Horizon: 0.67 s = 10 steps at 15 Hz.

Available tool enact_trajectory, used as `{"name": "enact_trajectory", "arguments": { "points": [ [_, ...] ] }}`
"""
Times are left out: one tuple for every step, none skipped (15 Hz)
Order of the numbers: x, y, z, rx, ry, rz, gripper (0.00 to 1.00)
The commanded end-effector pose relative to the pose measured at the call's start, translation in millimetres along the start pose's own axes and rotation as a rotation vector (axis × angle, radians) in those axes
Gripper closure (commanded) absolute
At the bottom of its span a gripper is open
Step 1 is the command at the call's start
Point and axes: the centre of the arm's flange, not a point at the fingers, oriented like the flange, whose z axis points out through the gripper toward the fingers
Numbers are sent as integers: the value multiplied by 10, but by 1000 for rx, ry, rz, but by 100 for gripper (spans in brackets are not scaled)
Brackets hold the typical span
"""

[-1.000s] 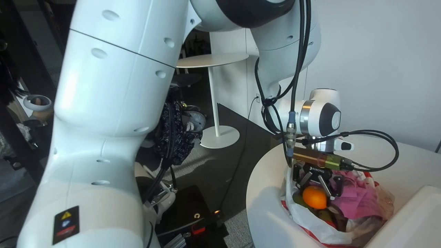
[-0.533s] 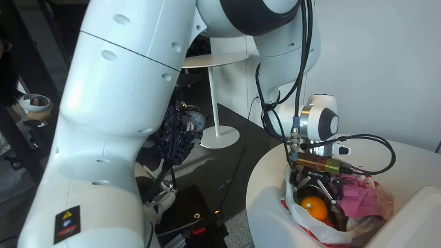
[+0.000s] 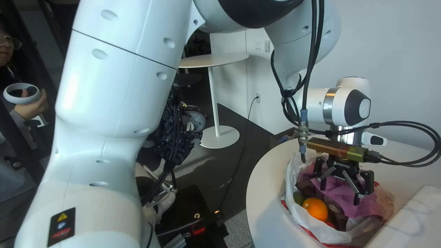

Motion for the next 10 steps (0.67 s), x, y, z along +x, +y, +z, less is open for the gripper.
{"name": "enact_trajectory", "arguments": {
  "points": [
    [67,235,-455,72,60,123,0],
    [71,284,-541,80,74,133,0],
    [49,324,-617,82,89,120,0],
    [31,343,-688,84,98,131,0],
    [-18,360,-744,79,101,118,0],
    [-44,364,-778,77,102,116,0],
    [-85,371,-803,78,98,109,0],
    [-109,370,-823,77,93,111,0],
    [-152,370,-845,84,89,100,0],
    [-187,371,-867,86,88,93,0]
  ]
}}
